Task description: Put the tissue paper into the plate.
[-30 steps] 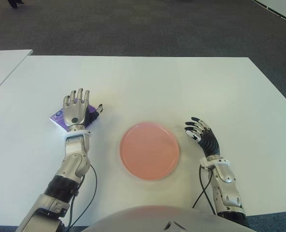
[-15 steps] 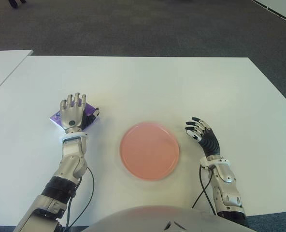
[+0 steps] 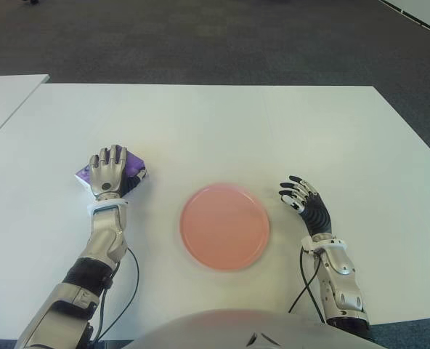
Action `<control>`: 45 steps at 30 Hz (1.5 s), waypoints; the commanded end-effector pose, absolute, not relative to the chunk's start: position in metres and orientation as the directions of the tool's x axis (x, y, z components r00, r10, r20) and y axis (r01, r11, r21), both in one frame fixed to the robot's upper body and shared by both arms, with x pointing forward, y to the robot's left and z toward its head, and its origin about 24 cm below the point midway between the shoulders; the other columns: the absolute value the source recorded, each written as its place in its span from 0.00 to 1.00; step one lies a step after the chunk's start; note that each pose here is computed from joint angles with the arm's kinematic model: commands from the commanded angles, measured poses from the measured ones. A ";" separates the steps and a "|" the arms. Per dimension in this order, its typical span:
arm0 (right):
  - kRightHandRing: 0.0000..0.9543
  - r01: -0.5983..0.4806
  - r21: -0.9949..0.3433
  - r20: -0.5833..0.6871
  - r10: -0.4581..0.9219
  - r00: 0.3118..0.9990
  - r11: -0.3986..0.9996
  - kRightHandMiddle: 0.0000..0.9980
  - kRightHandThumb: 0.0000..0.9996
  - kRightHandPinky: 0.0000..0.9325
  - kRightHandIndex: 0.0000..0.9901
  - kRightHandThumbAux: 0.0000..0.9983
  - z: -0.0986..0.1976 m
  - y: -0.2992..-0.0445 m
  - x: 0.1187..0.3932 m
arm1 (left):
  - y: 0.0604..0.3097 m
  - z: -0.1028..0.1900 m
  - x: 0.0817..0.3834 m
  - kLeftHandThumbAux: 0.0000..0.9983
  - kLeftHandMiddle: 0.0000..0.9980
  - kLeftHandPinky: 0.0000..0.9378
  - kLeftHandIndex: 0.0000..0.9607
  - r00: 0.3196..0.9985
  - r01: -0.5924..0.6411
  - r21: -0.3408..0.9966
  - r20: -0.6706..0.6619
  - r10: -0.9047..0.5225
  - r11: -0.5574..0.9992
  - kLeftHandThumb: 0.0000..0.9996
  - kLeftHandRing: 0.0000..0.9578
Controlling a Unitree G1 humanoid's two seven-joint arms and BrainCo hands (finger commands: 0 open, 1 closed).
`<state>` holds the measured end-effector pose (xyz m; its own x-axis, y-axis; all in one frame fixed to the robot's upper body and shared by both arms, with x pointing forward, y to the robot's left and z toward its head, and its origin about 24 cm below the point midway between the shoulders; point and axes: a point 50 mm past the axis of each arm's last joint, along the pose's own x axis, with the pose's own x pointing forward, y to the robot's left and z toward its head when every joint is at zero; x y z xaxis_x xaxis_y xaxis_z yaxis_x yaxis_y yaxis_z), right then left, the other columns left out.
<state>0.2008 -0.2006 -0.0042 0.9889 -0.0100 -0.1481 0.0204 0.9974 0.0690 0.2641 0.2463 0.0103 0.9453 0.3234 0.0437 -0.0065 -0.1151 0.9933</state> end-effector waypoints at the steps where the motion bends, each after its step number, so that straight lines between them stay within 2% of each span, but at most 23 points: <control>1: 0.40 0.086 0.086 -0.360 -0.050 0.932 0.993 0.35 0.33 0.41 0.21 0.73 -0.043 -0.206 0.172 | 0.250 -0.001 0.262 0.18 0.00 0.00 0.00 0.944 0.039 0.993 -0.001 0.329 -0.110 0.24 0.00; 28: 0.40 0.086 0.049 -0.355 -0.063 0.933 0.995 0.35 0.28 0.41 0.19 0.72 -0.043 -0.207 0.169 | 0.258 -0.012 0.272 0.16 0.00 0.00 0.00 0.948 0.032 0.980 0.033 0.317 -0.198 0.24 0.00; 37: 0.40 0.091 0.051 -0.350 -0.068 0.934 0.995 0.35 0.29 0.42 0.20 0.71 -0.043 -0.207 0.168 | 0.257 -0.014 0.273 0.17 0.00 0.00 0.00 0.947 0.069 0.980 -0.004 0.322 -0.189 0.24 0.00; 45: 0.41 0.088 0.075 -0.355 -0.056 0.933 0.993 0.37 0.29 0.43 0.22 0.73 -0.042 -0.208 0.168 | 0.256 -0.020 0.271 0.21 0.00 0.00 0.00 0.927 0.172 0.981 -0.130 0.352 -0.092 0.25 0.00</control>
